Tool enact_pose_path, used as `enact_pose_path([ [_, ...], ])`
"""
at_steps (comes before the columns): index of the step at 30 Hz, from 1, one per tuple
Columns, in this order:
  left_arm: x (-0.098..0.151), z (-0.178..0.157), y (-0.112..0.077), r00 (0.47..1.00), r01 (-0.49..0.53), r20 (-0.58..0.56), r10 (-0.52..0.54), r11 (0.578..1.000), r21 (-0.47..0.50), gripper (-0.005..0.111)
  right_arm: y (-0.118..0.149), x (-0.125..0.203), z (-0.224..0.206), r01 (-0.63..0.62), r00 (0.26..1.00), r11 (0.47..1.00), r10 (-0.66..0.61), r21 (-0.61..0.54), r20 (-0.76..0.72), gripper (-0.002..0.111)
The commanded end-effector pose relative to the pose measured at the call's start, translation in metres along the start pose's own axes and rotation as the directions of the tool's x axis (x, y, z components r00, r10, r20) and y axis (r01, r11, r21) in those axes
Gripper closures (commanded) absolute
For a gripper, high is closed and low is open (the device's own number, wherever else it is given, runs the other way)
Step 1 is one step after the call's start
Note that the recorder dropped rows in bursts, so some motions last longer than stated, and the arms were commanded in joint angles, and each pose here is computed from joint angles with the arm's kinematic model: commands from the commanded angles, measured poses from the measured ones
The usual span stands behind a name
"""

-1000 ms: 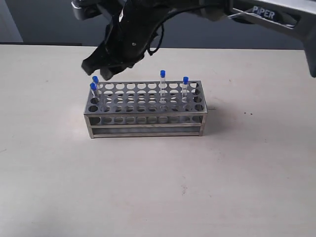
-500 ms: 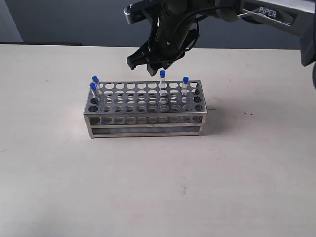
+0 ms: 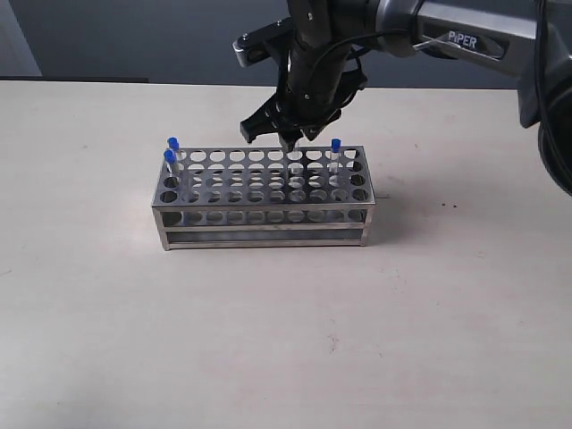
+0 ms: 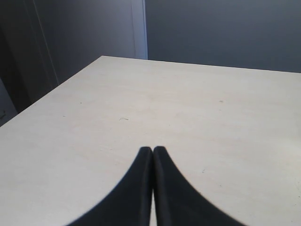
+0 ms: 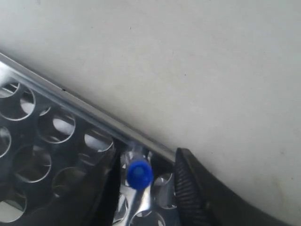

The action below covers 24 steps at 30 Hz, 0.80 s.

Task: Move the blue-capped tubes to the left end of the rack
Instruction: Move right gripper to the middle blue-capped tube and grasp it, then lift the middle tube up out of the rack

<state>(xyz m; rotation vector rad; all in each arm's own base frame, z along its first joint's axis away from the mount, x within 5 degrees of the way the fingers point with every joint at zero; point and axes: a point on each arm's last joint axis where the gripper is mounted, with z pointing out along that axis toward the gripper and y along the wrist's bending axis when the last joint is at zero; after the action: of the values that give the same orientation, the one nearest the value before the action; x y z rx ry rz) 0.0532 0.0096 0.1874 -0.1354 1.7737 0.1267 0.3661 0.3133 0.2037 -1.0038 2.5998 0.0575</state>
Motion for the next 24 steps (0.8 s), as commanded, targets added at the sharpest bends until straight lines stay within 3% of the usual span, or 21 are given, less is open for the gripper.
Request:
enact_pose_path([
  [1,0.000,0.001,0.000,1.000,0.006,0.004,-0.006,1.000,0.007,0.106,-0.002,-0.001,0.008,-0.002,1.000,1.000,0.002,0.010,0.002,0.087],
  [4,0.000,0.001,0.000,1.000,0.006,0.004,-0.006,1.000,0.007,0.106,-0.002,-0.001,0.010,-0.001,1.000,1.000,0.001,0.010,0.012,0.108],
  [24,0.000,0.001,0.000,1.000,0.006,0.004,-0.006,1.000,0.007,0.106,0.007,-0.011,-0.091,0.009,0.976,1.000,-0.004,-0.020,0.216,0.109],
])
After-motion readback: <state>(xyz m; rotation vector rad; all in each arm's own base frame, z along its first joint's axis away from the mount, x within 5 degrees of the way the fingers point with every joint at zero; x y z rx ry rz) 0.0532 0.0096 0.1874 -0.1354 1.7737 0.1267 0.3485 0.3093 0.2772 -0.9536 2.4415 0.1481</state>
